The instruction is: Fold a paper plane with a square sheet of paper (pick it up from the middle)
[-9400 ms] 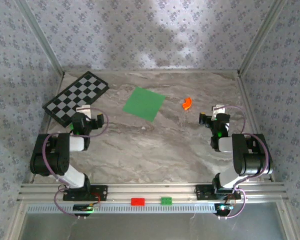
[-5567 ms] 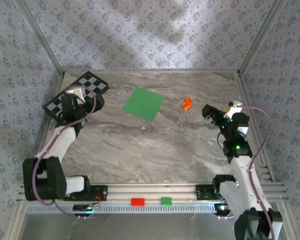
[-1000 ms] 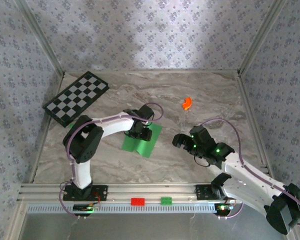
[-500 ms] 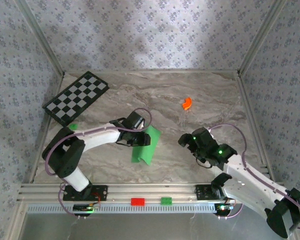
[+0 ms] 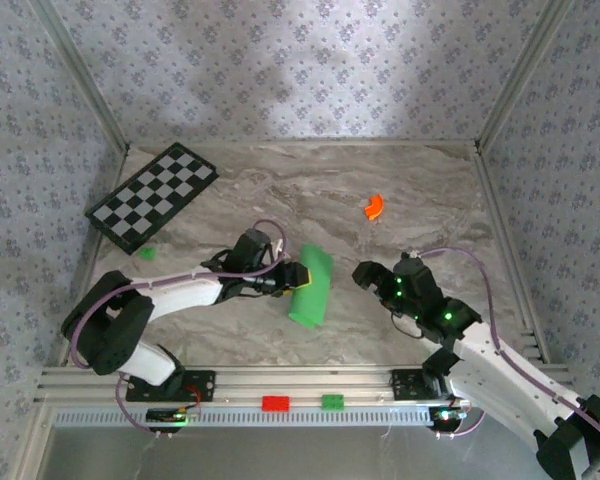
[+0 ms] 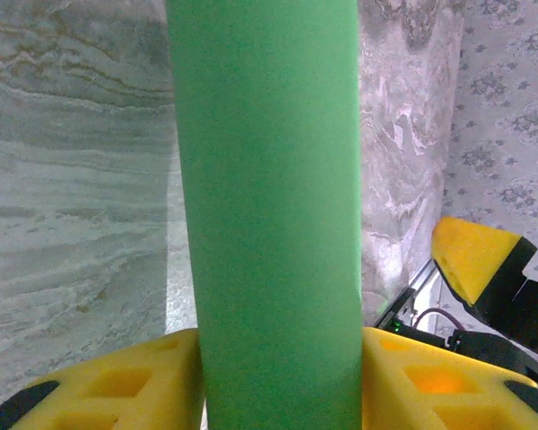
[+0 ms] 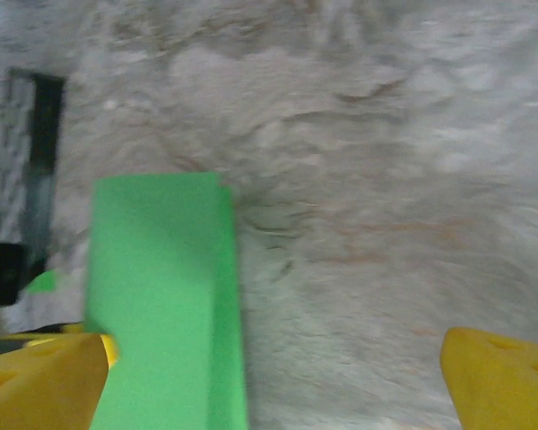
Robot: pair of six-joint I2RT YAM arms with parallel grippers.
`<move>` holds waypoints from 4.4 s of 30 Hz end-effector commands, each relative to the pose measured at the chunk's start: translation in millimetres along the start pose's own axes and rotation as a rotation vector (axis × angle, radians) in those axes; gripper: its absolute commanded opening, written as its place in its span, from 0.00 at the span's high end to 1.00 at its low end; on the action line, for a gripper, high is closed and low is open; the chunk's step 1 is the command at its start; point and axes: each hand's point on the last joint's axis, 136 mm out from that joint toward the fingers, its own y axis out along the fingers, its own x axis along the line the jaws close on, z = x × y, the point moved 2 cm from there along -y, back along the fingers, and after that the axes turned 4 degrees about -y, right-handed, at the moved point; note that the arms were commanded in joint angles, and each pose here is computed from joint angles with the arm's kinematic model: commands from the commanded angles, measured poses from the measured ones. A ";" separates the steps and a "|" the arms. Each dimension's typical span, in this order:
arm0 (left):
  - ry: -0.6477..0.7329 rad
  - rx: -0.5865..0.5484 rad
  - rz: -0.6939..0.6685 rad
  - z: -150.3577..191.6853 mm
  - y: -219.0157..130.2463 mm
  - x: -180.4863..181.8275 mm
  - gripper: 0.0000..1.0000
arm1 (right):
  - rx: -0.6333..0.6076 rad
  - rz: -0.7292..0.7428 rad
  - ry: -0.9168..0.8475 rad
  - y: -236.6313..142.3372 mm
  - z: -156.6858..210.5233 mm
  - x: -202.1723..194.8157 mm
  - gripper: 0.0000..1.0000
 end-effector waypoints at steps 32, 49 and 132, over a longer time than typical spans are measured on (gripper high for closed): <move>0.138 -0.143 -0.411 -11.5 -35.8 78.6 0.33 | 0.157 -0.069 -0.142 48.7 27.5 41.0 0.10; 0.185 -0.060 -0.447 -14.3 -26.3 89.6 0.35 | 0.252 -0.015 -0.164 74.5 51.5 39.5 0.32; 0.206 0.094 -0.680 -9.8 23.6 117.0 0.24 | 0.392 0.017 -0.186 109.8 85.4 42.5 0.82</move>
